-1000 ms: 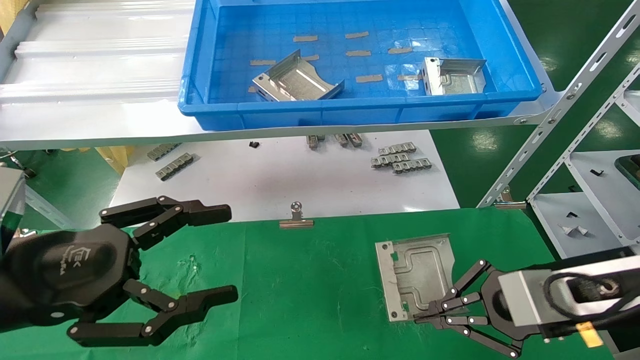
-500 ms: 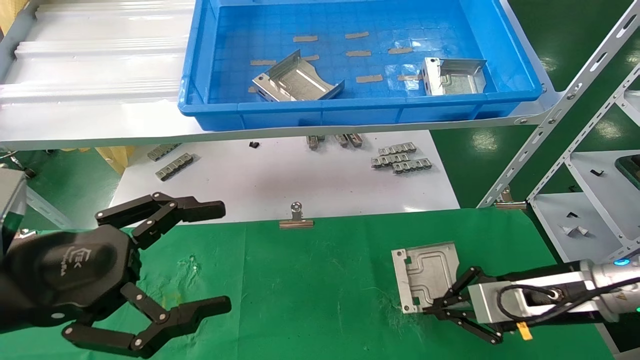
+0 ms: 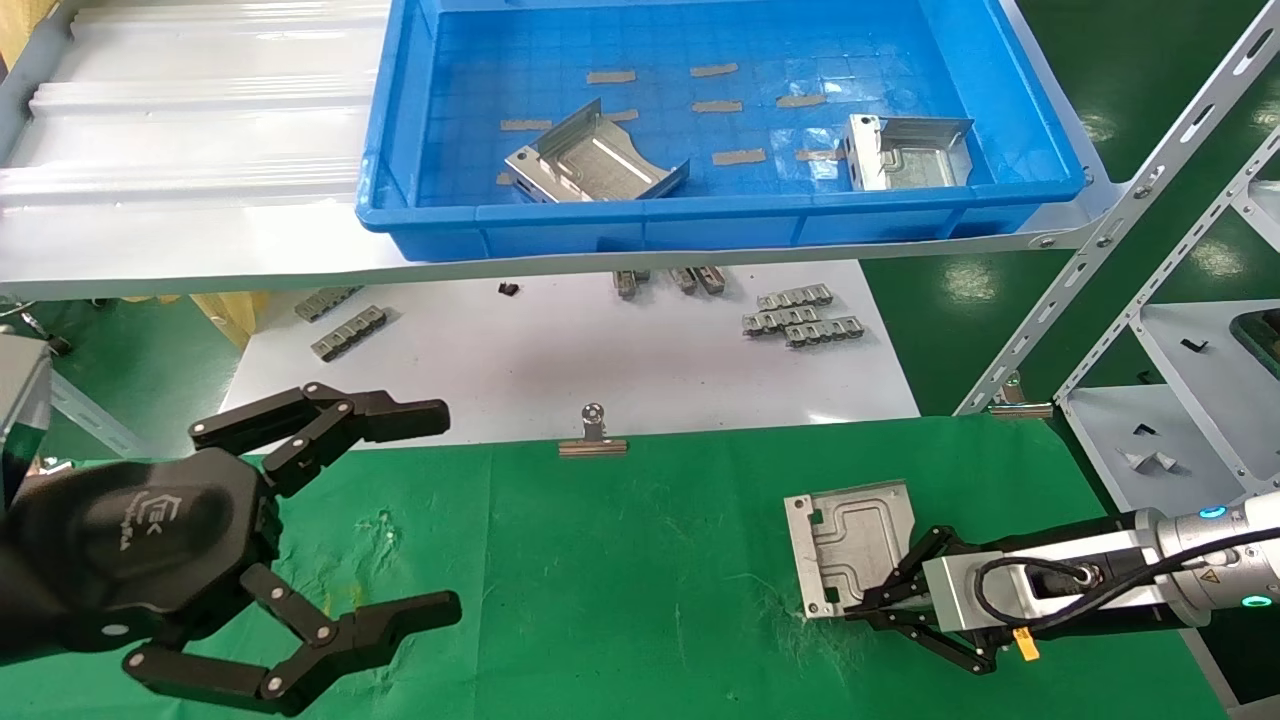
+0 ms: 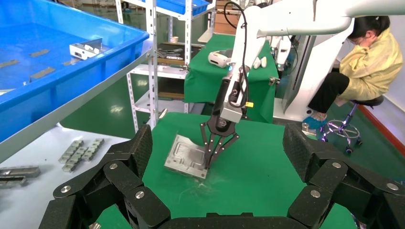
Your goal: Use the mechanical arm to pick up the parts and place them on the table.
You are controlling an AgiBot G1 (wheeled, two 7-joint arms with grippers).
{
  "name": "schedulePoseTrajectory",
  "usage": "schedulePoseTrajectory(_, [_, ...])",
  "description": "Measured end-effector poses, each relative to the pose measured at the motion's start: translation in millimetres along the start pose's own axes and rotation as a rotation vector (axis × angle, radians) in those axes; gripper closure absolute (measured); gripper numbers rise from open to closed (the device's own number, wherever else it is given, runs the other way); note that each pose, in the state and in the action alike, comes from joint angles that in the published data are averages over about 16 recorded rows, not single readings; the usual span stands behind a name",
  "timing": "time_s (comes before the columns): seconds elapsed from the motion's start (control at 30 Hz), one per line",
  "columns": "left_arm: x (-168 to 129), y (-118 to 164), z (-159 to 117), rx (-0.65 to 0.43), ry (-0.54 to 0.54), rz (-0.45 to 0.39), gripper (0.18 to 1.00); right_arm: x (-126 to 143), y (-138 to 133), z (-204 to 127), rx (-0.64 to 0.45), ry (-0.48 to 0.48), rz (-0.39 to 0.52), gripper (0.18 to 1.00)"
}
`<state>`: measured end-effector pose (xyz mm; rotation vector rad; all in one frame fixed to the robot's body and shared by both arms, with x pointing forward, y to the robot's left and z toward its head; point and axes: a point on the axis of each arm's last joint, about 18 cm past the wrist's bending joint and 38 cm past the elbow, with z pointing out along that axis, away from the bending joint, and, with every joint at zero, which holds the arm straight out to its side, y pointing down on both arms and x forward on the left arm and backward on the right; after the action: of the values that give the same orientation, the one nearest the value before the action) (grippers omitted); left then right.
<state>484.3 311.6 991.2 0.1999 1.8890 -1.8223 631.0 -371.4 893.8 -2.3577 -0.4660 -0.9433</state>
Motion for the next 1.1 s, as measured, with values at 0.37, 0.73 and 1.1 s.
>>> schedulePoseTrajectory(0.37, [0.0, 0.0, 0.0, 0.000, 0.000, 0.000, 0.184, 0.4, 9.4, 7.7, -0.029, 0.003, -0.006, 0.981])
schedulePoseTrajectory(0.73, [0.0, 0.0, 0.0, 0.000, 0.000, 0.000, 0.184, 7.8, 5.5, 3.6, -0.023, 0.014, -0.041, 0.928])
schedulePoseTrajectory(1.1, [0.0, 0.0, 0.0, 0.000, 0.000, 0.000, 0.184, 24.1, -23.9, -31.3, 0.116, 0.073, 0.001, 0.771])
